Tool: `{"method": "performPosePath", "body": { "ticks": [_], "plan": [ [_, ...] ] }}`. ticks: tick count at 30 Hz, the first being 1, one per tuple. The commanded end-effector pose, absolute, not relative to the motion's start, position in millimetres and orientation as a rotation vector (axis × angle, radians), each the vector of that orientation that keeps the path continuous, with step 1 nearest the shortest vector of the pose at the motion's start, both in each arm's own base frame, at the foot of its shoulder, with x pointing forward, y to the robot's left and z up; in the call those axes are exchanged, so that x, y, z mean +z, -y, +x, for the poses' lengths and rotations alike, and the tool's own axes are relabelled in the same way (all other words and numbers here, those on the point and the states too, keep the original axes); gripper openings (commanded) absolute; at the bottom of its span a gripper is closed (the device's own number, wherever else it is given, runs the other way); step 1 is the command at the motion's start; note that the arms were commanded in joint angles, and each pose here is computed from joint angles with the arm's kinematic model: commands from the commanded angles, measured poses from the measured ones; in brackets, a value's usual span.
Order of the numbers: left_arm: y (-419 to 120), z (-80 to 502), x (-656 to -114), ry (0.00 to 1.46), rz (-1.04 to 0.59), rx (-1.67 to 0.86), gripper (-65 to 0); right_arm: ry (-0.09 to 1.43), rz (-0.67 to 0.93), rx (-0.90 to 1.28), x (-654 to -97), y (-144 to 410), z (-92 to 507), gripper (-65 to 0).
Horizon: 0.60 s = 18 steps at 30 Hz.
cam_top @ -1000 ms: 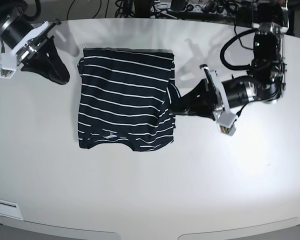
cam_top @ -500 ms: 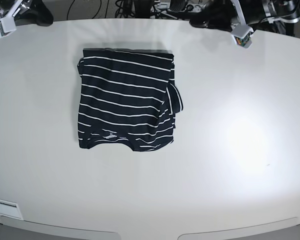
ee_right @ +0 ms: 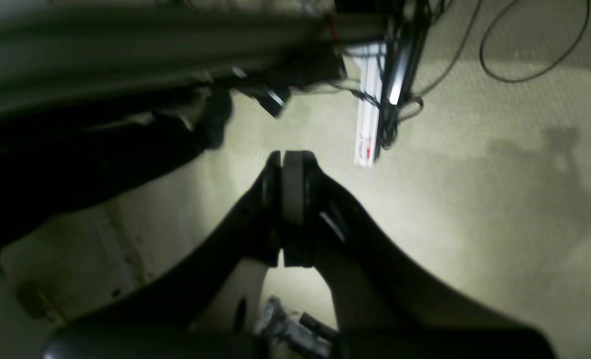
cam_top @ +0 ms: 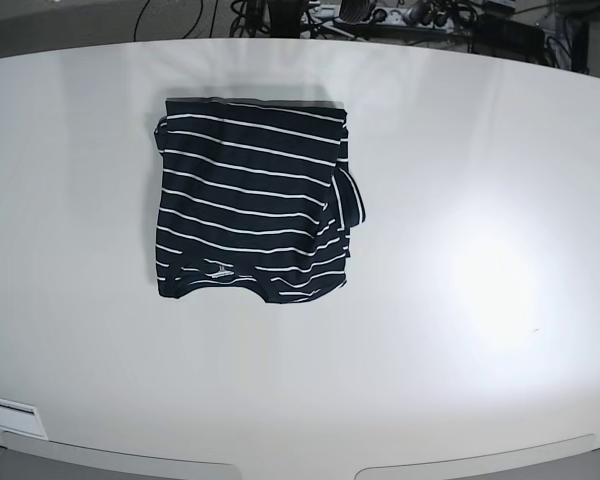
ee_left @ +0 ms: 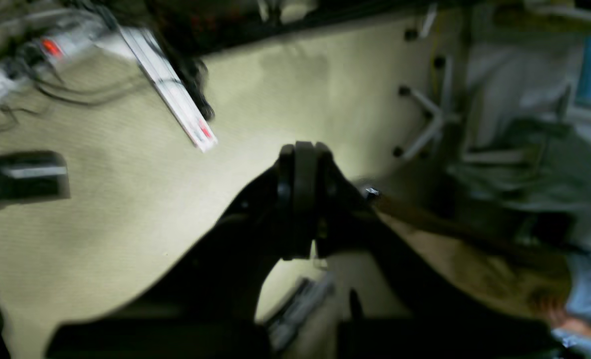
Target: Fold the T-shirt properly
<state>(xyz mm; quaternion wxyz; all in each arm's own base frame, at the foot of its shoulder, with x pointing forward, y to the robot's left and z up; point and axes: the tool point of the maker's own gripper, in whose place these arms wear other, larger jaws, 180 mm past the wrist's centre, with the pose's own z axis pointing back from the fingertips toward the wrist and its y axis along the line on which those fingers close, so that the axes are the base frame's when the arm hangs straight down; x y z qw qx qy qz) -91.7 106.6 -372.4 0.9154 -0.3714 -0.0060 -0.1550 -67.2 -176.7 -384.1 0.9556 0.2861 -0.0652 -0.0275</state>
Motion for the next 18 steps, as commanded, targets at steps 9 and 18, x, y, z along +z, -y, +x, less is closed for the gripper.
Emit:
{"method": "performPosePath", "body": {
  "ticks": [9, 18],
  "plan": [
    [-138.3, -101.9, -489.9, -0.051, -0.643, -0.242, -65.0, 0.058, 0.436, 0.057, -500.8, 193.1, -81.4, -65.0],
    [-184.2, -67.2, -583.1, 0.068, -0.398, -0.197, -65.0, 0.03, 0.293, 0.127, -581.2, 196.9, -65.3, -65.0]
  ]
}}
